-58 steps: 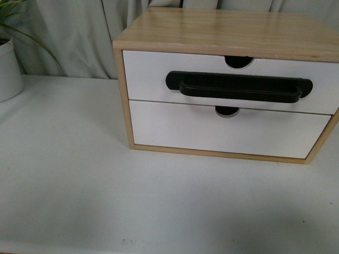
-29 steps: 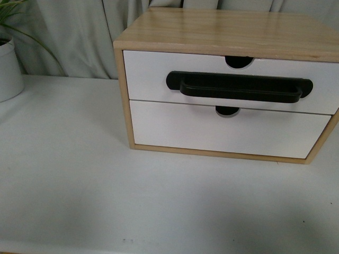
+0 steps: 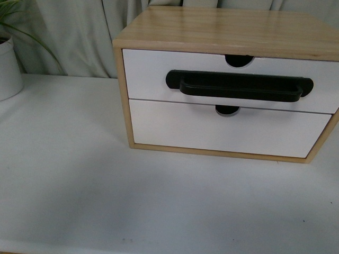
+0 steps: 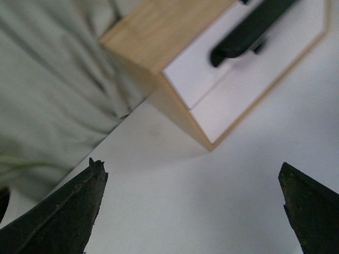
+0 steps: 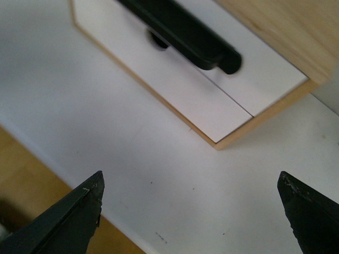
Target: Pull drawer
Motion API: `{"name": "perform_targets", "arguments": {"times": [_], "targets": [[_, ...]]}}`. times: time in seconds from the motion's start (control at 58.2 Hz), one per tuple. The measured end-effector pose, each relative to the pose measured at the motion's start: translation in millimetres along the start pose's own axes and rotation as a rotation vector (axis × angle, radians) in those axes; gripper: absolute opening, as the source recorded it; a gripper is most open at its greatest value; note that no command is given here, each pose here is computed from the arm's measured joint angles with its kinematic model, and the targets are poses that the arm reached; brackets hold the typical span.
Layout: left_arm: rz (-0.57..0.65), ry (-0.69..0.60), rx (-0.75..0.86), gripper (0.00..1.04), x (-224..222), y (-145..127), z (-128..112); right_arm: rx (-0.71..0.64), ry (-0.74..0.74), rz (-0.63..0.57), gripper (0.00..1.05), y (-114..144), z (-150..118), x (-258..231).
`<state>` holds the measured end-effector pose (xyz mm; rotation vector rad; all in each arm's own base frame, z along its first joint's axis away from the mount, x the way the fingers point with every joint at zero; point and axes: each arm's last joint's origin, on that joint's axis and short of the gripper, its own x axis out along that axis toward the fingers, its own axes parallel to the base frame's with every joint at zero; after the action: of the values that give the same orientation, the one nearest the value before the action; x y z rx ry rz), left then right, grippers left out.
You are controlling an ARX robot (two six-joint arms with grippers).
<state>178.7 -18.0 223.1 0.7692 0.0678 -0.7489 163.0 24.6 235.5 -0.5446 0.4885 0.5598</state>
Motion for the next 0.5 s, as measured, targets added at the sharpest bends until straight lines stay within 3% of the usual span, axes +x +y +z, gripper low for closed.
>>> {"name": "perform_targets", "arguments": {"times": [0.292, 0.498], "targets": [[-0.432, 0.1, 0.499, 0.98, 33.0, 38.9, 25.8, -0.336, 0.101, 0.251, 0.96, -16.6, 30.5, 10.7], [-0.591, 0.211, 0.715, 0.98, 59.5, 56.6, 36.4, -0.436, 0.113, 0.32, 0.96, -24.2, 39.5, 19.8]]}}
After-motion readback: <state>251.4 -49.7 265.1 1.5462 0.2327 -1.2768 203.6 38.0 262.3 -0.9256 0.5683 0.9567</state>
